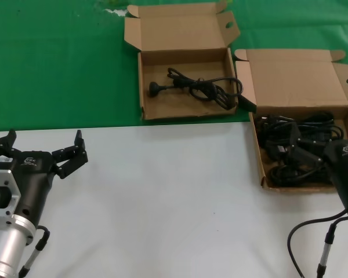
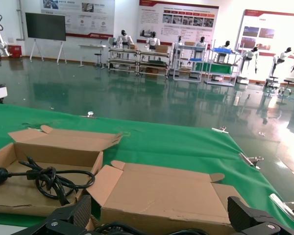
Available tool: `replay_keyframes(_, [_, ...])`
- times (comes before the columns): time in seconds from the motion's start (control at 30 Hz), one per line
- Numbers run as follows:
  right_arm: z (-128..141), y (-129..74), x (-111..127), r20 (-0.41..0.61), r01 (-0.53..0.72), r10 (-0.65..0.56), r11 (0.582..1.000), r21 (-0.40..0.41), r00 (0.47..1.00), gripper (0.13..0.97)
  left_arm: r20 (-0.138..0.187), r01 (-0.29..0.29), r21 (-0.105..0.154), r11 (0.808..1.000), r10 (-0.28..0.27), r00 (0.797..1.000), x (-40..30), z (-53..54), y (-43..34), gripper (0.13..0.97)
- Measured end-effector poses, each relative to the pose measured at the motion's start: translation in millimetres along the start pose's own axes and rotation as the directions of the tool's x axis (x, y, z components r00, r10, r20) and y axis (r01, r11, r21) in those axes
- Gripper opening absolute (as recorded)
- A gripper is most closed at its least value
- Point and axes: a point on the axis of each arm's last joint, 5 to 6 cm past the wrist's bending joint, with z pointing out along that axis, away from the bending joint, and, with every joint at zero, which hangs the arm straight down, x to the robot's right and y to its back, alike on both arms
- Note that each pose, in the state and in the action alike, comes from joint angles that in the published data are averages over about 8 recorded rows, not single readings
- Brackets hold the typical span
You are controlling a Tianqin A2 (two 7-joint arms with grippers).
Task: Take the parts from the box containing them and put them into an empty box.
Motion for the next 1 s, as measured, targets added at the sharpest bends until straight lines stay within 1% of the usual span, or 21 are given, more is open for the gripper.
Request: replay_keyframes(1.0, [0.0, 0.0, 0.0, 0.000, 0.000, 0.000, 1.000, 0.000, 1.000, 0.966, 0.000, 0.000, 0.000, 1.000, 0.000, 1.000, 0.0, 0.0, 0.0, 0.966])
